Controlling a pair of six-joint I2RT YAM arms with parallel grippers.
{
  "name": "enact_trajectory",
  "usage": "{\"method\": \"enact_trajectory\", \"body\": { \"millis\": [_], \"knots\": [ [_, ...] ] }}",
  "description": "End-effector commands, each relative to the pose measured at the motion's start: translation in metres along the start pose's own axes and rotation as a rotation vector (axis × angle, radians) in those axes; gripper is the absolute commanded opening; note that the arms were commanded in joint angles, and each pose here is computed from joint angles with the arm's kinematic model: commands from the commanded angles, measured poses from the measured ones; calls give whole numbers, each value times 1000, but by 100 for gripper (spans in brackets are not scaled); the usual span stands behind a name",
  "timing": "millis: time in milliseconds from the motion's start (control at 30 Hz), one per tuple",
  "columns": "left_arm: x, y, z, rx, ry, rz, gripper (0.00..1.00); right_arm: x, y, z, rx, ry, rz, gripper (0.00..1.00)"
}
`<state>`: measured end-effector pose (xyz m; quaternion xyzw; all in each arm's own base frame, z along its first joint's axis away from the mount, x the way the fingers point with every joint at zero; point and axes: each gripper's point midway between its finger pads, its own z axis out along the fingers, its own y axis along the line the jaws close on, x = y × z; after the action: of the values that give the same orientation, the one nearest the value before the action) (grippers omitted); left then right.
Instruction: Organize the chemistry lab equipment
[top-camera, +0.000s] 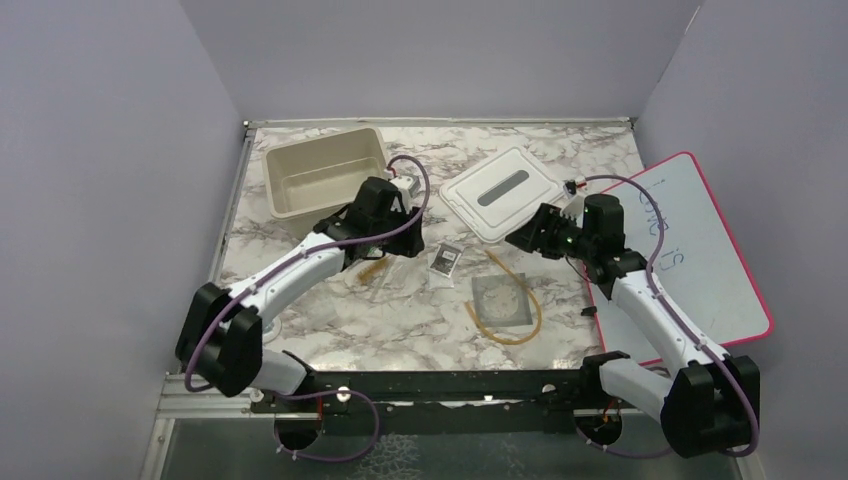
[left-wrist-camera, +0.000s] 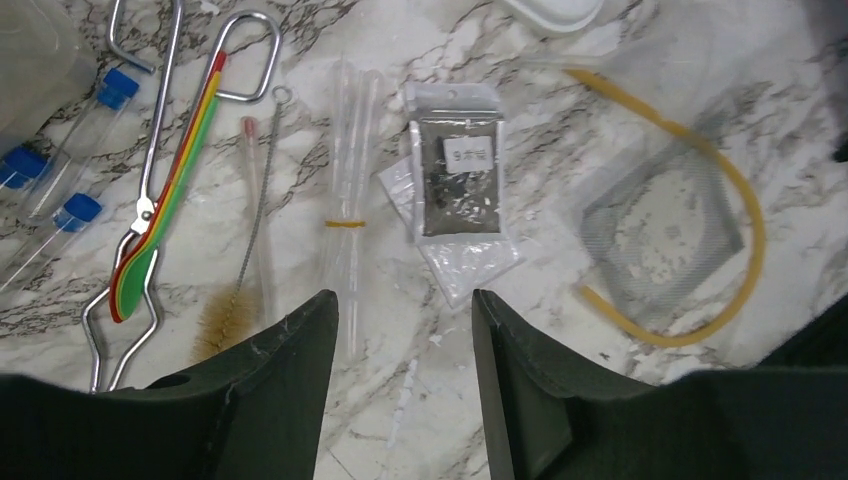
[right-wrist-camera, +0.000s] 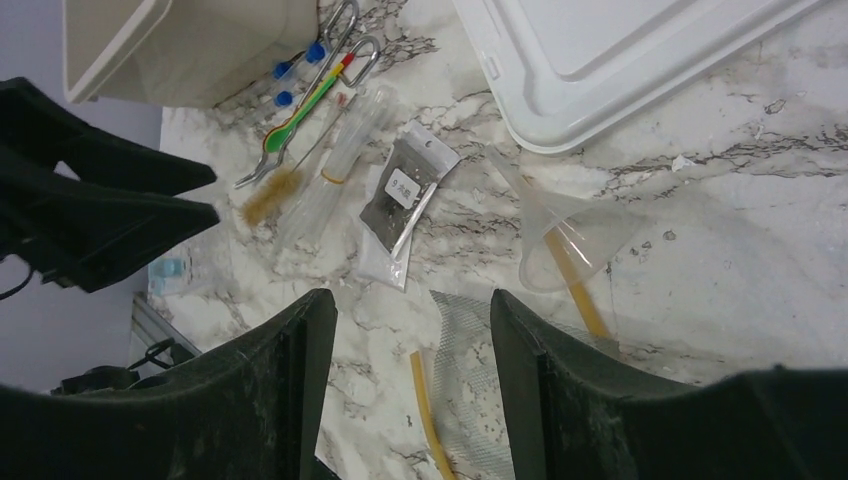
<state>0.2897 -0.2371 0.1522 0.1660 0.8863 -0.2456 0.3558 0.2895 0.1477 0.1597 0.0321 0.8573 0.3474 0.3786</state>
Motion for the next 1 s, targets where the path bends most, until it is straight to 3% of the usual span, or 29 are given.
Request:
{"method": "enact_trajectory", "body": {
  "millis": [0,267,533,867,967],
  "knots": [
    [19,27,30,-104,110,68,53,-10,13,2,-86,-59,-3,62],
    [33,36,68,-103,242,120,53,-2,14,5,-127,-44,4,62],
    [48,32,97,-54,343,142,37,7,8,11,-127,-17,6,62],
    [75,47,111,-123,444,194,33,15,-4,18,-89,12,11,62],
    [75,48,107,-129,455,218,24,13,-3,16,-86,5,18,62]
  ]
}}
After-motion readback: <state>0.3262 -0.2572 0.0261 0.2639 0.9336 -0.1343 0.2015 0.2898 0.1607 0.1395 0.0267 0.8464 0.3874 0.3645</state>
